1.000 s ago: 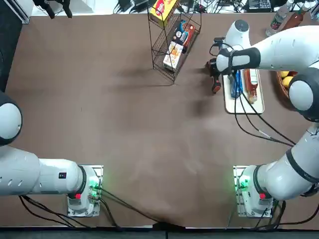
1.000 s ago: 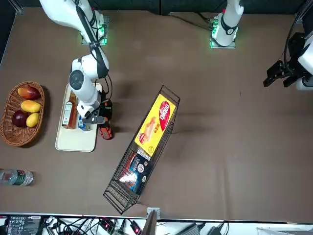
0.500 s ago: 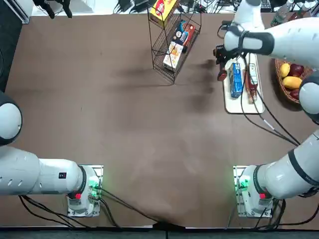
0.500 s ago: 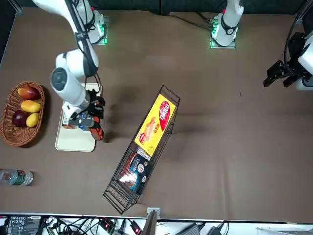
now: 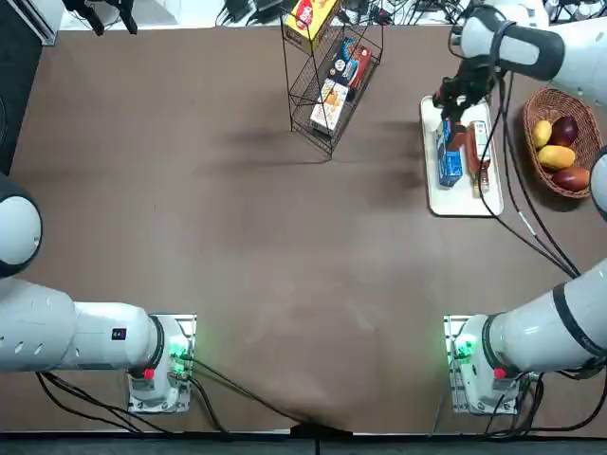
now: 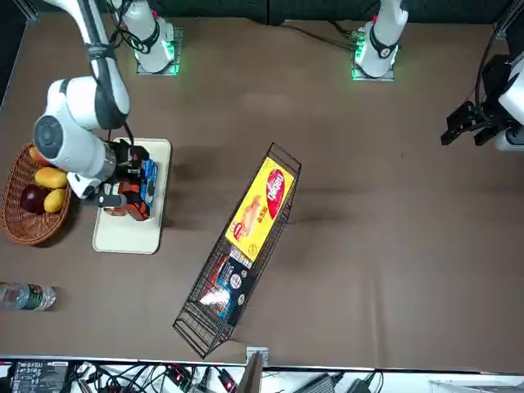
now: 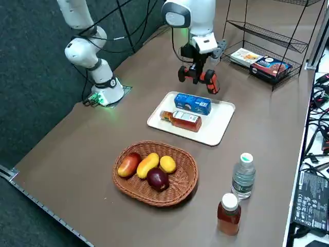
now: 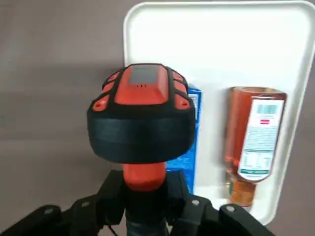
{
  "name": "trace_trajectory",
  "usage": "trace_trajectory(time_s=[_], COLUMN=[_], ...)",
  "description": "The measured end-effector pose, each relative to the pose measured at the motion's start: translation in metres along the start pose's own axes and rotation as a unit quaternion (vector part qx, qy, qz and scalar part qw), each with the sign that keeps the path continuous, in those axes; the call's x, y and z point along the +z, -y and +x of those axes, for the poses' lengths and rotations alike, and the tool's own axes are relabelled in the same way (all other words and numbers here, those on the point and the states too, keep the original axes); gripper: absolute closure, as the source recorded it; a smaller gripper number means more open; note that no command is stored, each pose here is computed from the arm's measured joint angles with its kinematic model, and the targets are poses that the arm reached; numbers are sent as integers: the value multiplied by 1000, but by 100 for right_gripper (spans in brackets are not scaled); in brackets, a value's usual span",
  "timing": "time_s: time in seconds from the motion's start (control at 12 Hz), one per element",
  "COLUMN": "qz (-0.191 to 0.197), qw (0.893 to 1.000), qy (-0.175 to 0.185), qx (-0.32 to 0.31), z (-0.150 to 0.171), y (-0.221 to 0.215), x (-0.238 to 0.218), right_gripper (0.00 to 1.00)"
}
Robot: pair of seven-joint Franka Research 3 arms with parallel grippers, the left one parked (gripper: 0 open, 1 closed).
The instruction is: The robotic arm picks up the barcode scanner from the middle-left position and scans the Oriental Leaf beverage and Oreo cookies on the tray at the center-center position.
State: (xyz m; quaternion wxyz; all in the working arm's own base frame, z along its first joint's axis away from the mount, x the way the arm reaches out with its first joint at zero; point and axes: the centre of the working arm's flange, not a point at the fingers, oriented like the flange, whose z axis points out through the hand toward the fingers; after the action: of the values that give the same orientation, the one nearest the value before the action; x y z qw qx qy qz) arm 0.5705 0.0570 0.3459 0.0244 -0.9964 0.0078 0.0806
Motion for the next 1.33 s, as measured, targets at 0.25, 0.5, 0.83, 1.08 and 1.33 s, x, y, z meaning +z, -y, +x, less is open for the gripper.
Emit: trace_trajectory(time_s=[0.25, 0.5, 0.83, 1.08, 1.33], qz=[1, -1, -16, -16, -16], qw=[1000, 1000, 1000, 1000, 1000], qy=[7, 15, 17, 16, 15], qx=[-4, -4, -3, 1, 1], z=[-1, -5, -7, -8, -8], y=[-17, -19, -32, -37, -37], x=[4, 12, 19, 24, 24], right_gripper=[58, 58, 58, 58, 58])
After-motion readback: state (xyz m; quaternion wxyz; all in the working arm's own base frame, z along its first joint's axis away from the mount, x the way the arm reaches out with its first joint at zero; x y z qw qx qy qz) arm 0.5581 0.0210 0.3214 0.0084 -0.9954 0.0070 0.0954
